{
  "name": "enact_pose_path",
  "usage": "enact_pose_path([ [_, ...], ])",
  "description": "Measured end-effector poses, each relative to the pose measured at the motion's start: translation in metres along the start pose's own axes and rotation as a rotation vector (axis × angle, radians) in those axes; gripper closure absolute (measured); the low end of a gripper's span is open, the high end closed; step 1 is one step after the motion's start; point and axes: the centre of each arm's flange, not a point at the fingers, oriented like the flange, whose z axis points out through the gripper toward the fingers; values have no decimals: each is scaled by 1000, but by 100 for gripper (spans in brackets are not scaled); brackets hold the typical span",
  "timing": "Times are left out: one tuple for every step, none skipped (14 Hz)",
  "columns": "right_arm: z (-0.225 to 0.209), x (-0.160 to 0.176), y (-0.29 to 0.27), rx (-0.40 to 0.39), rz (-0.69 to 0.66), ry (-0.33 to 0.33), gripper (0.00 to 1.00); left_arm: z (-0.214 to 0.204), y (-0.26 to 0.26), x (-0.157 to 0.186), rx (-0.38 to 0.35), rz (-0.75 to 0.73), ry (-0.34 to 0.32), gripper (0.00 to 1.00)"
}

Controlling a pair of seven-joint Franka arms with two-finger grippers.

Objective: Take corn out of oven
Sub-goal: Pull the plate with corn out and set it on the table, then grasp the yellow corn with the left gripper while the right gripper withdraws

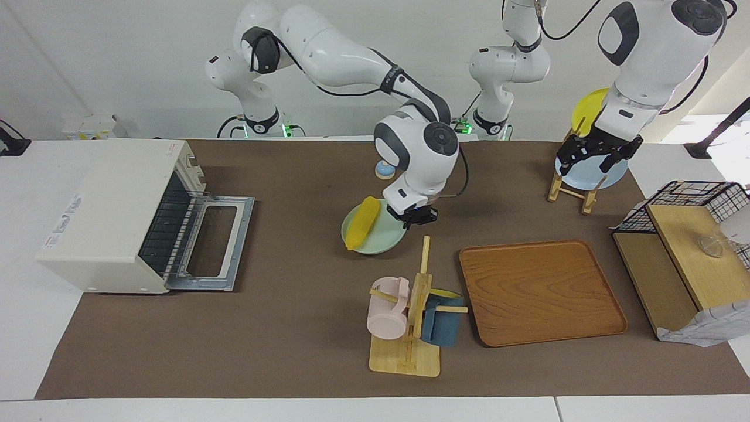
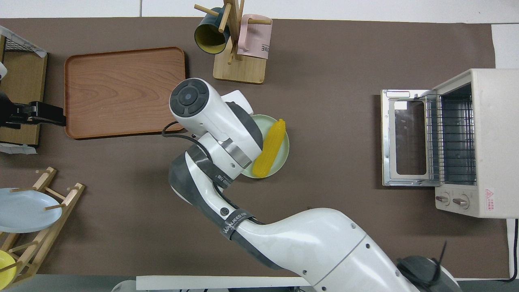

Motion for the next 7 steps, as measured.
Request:
enact_pose_path([
  [13,-2,-7,8,6,3,97,3,0,0,0,-1,-2,0],
  [19,-1,-11,24,15,13,92,7,0,0,0,0,2,0],
  [19,3,-12,41,20,30,82,14,1,0,-2,2,18,0],
  [12,9,-11,55,21,59,70,24,5,-2,-3,9,36,0],
  [-5,22,-6,73,29,107,60,37,13,-7,-5,24,48,0],
  [-37,44,10,100,44,157,50,54,29,-12,-9,39,55,0],
  [-77,72,39,124,53,190,37,70,52,-18,-14,48,65,0],
])
